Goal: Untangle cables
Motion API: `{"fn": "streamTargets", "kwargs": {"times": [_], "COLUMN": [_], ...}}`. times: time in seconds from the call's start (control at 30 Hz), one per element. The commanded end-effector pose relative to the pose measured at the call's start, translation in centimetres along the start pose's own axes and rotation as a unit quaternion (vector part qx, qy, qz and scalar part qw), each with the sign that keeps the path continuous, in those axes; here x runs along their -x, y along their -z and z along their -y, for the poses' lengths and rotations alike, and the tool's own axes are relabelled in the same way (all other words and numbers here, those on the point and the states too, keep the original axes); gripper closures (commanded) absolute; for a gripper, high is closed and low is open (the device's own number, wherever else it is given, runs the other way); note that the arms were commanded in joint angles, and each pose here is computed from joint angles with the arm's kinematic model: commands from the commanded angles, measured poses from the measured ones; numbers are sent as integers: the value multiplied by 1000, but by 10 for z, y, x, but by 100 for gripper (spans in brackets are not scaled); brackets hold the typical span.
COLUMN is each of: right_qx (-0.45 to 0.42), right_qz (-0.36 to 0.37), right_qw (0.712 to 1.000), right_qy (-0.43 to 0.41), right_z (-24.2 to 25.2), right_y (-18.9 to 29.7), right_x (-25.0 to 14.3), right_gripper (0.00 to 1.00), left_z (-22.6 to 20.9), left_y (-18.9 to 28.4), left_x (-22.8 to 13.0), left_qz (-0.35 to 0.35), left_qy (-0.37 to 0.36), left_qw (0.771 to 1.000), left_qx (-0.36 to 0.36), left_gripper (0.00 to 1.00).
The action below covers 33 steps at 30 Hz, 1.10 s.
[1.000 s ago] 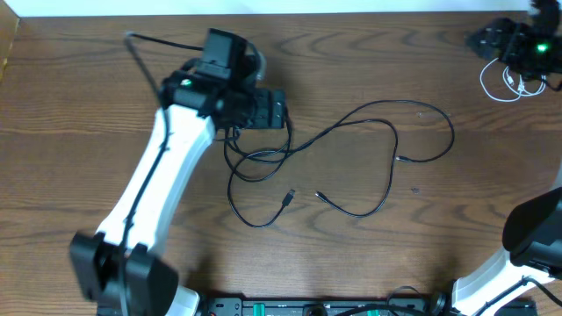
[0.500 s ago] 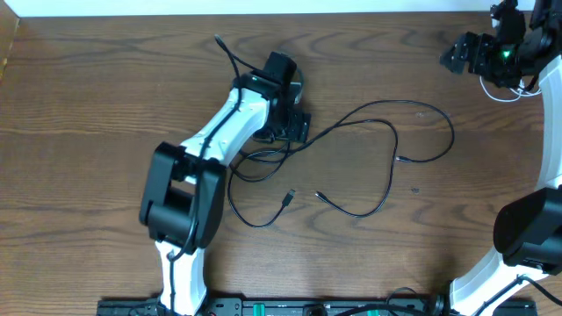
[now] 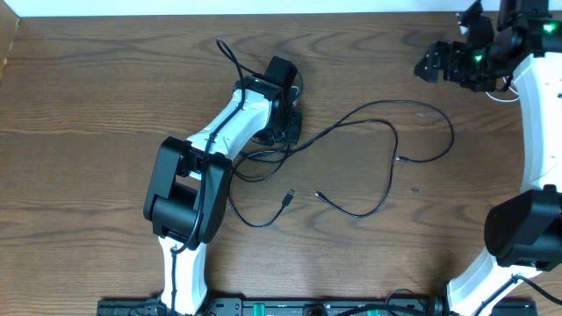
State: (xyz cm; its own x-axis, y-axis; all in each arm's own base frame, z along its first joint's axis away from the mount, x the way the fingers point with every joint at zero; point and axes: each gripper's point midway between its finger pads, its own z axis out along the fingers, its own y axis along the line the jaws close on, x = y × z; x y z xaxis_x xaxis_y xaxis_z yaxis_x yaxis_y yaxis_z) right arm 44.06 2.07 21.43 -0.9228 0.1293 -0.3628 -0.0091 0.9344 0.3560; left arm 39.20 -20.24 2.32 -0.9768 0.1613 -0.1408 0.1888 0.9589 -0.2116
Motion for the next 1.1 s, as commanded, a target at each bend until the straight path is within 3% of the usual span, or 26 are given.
{"fn": "streamTargets", "kwargs": {"times": [0.0,0.13,0.17,0.2,0.23,0.4,0.53,0.77,0.9,1.07], "right_qx": [0,1,1,1,1,4,8,21,53,88], "right_qz": [-12,-12,-11,-10,-10,-11,-14,-15,-10,-7], "right_qw": [1000,1000,1000,1000,1000,1000,1000,998,994,987], "right_qy": [13,16,16,16,16,17,25,54,93,133], "right_z": [-6,-8,-8,-8,-8,-10,-17,-43,-81,-129], "right_y": [-6,-7,-7,-7,-7,-7,-9,-17,-25,-35], "right_x": [-5,-5,-5,-5,-5,-5,-6,-8,-9,-16], "right_gripper": [5,5,5,6,6,6,6,13,12,15], "left_z": [-3,-3,-3,-3,-3,15,35,26,8,9], "left_y": [-2,-12,-14,-14,-12,45,136,270,310,319], "left_x": [-2,2,2,3,4,23,30,-14,-44,-49], "left_qz": [-3,5,5,6,8,50,125,218,243,241], "left_qy": [1,-1,0,-1,-1,-3,-12,-7,15,21], "left_qw": [1000,1000,1000,1000,1000,998,989,967,960,954], "left_qx": [6,4,4,4,3,-25,-79,-131,-138,-176], "left_gripper": [57,60,69,90,92,93,93,92,93,93]}}
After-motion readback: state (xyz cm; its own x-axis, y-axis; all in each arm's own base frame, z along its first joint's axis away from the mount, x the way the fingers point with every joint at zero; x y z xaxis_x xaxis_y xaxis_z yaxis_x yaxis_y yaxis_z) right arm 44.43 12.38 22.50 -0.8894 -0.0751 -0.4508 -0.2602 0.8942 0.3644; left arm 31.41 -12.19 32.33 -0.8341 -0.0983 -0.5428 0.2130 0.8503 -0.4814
